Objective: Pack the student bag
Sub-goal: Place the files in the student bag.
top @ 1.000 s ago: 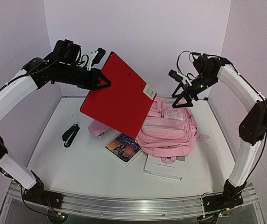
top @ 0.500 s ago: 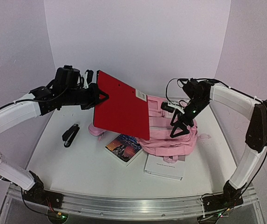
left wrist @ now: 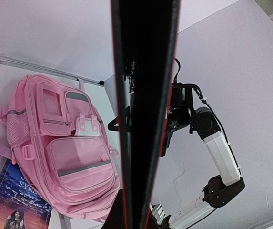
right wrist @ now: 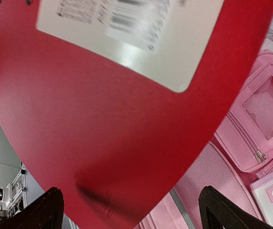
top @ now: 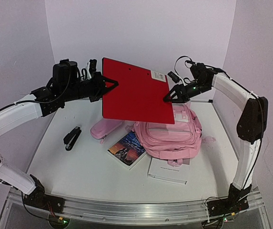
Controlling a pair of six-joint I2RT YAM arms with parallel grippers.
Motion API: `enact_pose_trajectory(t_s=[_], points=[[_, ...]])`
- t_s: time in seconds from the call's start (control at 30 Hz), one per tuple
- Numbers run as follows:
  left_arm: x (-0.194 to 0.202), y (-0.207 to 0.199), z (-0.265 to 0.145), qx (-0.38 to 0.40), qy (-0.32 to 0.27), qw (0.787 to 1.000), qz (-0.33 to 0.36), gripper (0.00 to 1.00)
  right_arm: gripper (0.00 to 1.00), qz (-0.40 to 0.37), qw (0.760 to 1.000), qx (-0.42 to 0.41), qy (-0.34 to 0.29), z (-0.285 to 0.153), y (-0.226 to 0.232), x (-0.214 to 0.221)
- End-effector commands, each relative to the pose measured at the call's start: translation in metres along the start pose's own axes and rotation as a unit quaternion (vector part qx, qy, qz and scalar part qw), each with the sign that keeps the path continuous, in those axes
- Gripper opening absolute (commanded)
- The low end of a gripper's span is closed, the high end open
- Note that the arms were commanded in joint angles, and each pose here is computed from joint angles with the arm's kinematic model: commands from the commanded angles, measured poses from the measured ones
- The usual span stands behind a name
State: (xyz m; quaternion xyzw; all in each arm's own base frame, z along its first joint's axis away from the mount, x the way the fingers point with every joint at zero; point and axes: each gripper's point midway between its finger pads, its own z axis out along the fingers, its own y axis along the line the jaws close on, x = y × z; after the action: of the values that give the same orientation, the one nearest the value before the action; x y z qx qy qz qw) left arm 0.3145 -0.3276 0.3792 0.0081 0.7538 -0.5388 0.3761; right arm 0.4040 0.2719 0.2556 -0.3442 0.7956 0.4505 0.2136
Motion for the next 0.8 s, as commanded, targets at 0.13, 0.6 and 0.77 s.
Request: enact_pose_trajectory(t_s=[0.13,0.6,0.77], points=[[-0.058,-0.003,-0.051,-0.019,-0.171,0.984,-0.037,0.00,0.98,-0.194,0.972,0.086,0.097,-0.029,0.012,0.068],[-0.042,0.036,-0.060,-0.016,-0.204,0.972,-0.116,0.00,0.98,-0.257,0.935,0.067,0.235,0.000,0.001,0.159],[-0.040,0.047,-0.065,-0.031,-0.216,0.967,-0.131,0.00,0.97,-0.296,0.916,0.094,0.255,0.031,-0.005,0.172]])
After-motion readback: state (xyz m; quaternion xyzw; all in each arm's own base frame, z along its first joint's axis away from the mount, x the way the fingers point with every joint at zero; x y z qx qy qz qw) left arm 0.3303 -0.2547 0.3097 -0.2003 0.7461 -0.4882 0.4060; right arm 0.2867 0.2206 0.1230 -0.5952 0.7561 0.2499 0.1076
